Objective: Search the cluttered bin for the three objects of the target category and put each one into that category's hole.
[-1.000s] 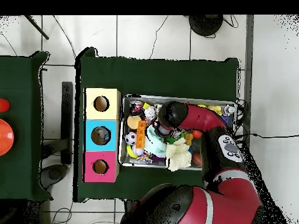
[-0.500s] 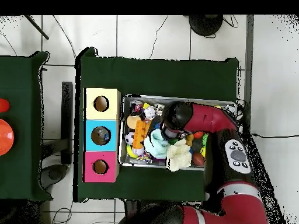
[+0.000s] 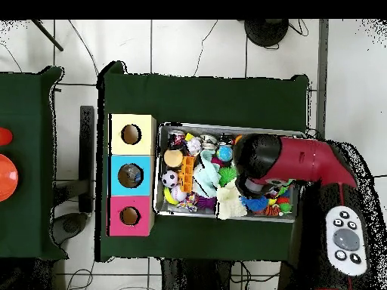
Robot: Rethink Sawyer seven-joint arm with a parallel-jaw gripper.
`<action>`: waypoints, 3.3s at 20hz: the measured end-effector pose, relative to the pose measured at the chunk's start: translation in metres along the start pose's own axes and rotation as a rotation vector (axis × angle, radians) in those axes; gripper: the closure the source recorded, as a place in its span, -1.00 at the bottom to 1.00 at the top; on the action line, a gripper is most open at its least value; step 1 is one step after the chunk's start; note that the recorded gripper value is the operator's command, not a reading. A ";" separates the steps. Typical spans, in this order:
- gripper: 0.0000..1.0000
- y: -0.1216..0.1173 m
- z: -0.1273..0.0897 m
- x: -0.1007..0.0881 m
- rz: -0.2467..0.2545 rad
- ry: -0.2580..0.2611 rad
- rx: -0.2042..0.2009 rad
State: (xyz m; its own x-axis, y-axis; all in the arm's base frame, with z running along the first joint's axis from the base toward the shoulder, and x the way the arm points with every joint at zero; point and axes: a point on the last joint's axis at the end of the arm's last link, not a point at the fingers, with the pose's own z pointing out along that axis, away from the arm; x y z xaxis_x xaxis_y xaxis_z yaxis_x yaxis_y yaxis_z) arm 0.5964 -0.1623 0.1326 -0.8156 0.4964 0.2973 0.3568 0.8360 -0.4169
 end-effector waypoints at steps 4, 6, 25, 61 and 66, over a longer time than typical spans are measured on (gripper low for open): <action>1.00 -0.025 -0.006 -0.002 0.025 -0.041 0.017; 1.00 -0.030 -0.005 -0.002 0.030 -0.055 0.009; -1.00 -0.047 0.059 0.003 0.071 -0.163 -0.176; -1.00 0.101 0.121 0.045 -0.017 -0.246 -0.514; -1.00 0.126 0.139 0.050 -0.053 -0.250 -0.502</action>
State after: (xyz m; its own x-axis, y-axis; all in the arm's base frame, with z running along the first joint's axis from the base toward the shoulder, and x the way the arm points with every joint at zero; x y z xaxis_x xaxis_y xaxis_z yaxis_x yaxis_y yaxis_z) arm 0.5368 -0.0644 -0.0244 -0.8995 0.4314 0.0689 0.4357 0.8973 0.0709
